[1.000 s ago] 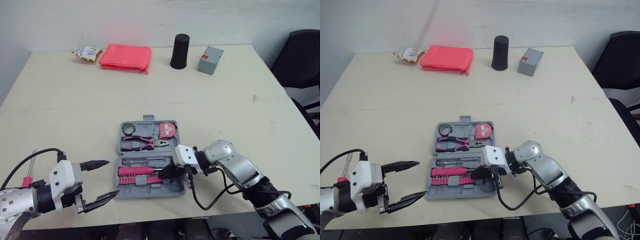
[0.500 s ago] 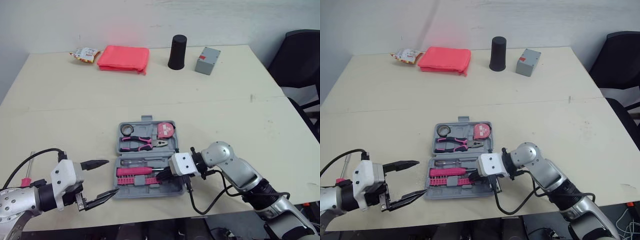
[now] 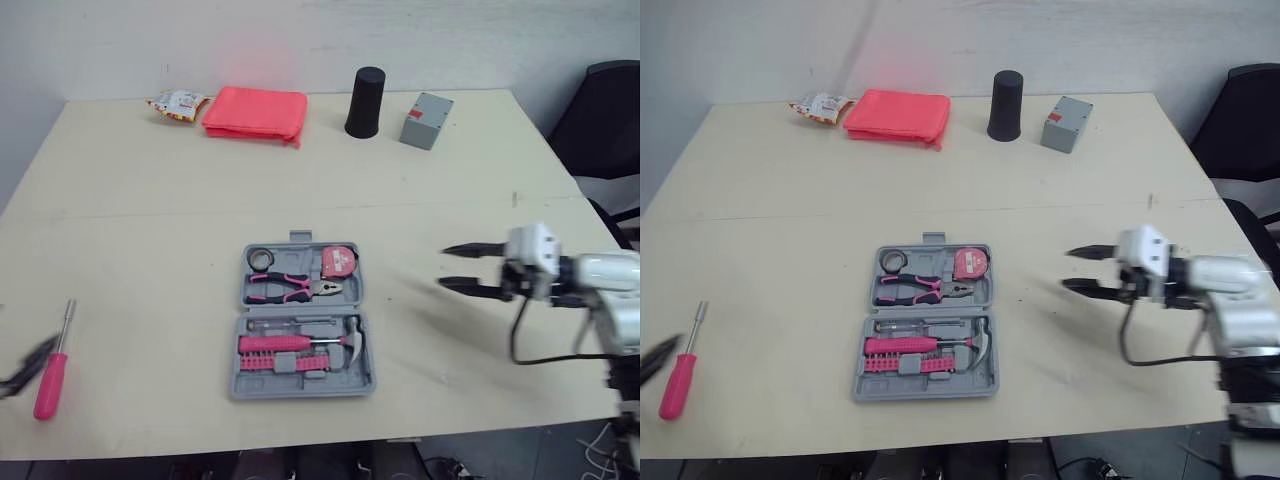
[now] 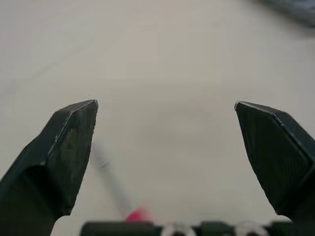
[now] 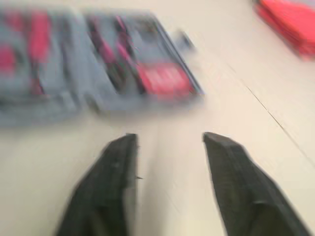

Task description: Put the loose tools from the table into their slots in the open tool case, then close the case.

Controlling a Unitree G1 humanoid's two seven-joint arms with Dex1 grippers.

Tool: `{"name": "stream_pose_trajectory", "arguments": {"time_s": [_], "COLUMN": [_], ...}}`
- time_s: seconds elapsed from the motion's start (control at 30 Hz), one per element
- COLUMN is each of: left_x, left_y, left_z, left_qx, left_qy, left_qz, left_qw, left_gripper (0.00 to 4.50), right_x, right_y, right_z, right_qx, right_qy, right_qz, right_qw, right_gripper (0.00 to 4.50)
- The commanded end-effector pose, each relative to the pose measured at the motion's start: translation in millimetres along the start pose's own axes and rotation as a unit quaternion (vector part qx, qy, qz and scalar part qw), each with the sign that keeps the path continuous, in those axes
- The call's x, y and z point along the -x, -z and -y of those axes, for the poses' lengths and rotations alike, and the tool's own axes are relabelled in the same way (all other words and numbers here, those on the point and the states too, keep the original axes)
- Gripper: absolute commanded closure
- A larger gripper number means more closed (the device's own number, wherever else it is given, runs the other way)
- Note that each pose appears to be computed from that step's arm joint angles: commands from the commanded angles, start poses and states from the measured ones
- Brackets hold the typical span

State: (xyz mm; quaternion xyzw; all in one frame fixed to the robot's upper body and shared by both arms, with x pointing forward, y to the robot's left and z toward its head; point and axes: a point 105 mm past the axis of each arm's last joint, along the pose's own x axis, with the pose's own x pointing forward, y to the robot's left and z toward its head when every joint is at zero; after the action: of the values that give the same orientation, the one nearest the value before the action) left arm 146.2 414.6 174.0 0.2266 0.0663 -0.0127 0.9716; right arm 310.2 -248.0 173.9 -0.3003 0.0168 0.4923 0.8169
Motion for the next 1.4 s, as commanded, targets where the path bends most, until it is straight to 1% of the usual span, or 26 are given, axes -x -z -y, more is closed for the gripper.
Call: {"name": "stream_pose_trajectory", "arguments": {"time_s": [0.03,0.07,0.1,0.17,0.23,0.27,0.33,0.4,0.53,0.57,0.63,0.67,0.7,0.73,0.8,0.83,0.97,1.03,1.1,1.17,1.23,1.3,1.4], "left_x": [31,39,44,58,72,76,80,81,76,70,59,57,55,51,41,38,33,24,16,11,4,-1,-2], "left_y": [26,34,39,52,65,69,76,78,77,77,75,73,72,69,59,56,48,46,47,50,48,47,61], "left_z": [-48,-57,-63,-75,-81,-81,-79,-78,-72,-59,-35,-28,-25,-17,3,13,29,41,50,55,54,54,56], "left_qx": [0.012,0.019,0.022,0.042,0.066,0.072,0.080,0.091,0.111,0.118,0.144,0.154,0.161,0.177,0.210,0.224,0.238,0.246,0.256,0.260,0.268,0.274,0.277], "left_qy": [-0.112,-0.135,-0.149,-0.188,-0.220,-0.221,-0.220,-0.219,-0.205,-0.179,-0.141,-0.133,-0.131,-0.119,-0.086,-0.073,-0.062,-0.060,-0.054,-0.050,-0.061,-0.063,-0.066], "left_qz": [-0.029,-0.038,-0.044,-0.058,-0.077,-0.086,-0.101,-0.099,-0.079,-0.077,-0.065,-0.062,-0.061,-0.058,-0.071,-0.083,-0.112,-0.125,-0.136,-0.150,-0.143,-0.141,-0.178], "left_qw": [0.993,0.990,0.988,0.980,0.970,0.969,0.967,0.966,0.969,0.974,0.977,0.977,0.976,0.975,0.971,0.968,0.963,0.959,0.956,0.953,0.951,0.949,0.942], "left_gripper": [0.00,0.00,0.00,0.00,0.00,0.00,0.00,0.00,0.00,0.00,0.00,0.00,0.00,0.00,0.00,0.00,0.00,0.00,0.00,0.00,0.00,0.00,0.00], "right_x": [40,51,57,80,104,110,113,109,85,62,24,14,11,1,-23,-31,-40,-56,-63,-64,-66,-68,-68], "right_y": [26,33,37,56,72,78,86,86,73,59,27,17,12,0,-36,-51,-74,-104,-118,-120,-119,-118,-116], "right_z": [16,18,19,22,26,25,20,17,20,16,9,5,4,0,-14,-22,-38,-62,-83,-92,-95,-93,-93], "right_qx": [-0.006,0.004,0.012,0.000,-0.015,-0.023,-0.032,-0.034,-0.037,-0.035,-0.028,-0.028,-0.031,-0.025,-0.010,-0.006,-0.009,0.013,0.035,0.054,0.063,0.058,0.056], "right_qy": [0.083,0.104,0.117,0.166,0.223,0.236,0.233,0.221,0.204,0.173,0.123,0.107,0.102,0.088,0.045,0.022,-0.009,-0.070,-0.126,-0.152,-0.170,-0.171,-0.172], "right_qz": [-0.018,-0.025,-0.031,-0.066,-0.101,-0.114,-0.126,-0.119,-0.047,0.019,0.128,0.158,0.169,0.193,0.265,0.289,0.324,0.376,0.398,0.403,0.400,0.398,0.396], "right_qw": [0.996,0.994,0.993,0.984,0.969,0.965,0.964,0.967,0.977,0.984,0.984,0.981,0.980,0.977,0.963,0.957,0.946,0.924,0.908,0.901,0.898,0.899,0.900], "right_gripper": [0.35,0.03,0.03,0.03,0.03,0.03,0.03,0.03,0.03,0.03,0.03,0.03,0.03,0.03,0.03,0.03,0.03,0.03,0.03,0.03,0.03,0.03,0.03]}}
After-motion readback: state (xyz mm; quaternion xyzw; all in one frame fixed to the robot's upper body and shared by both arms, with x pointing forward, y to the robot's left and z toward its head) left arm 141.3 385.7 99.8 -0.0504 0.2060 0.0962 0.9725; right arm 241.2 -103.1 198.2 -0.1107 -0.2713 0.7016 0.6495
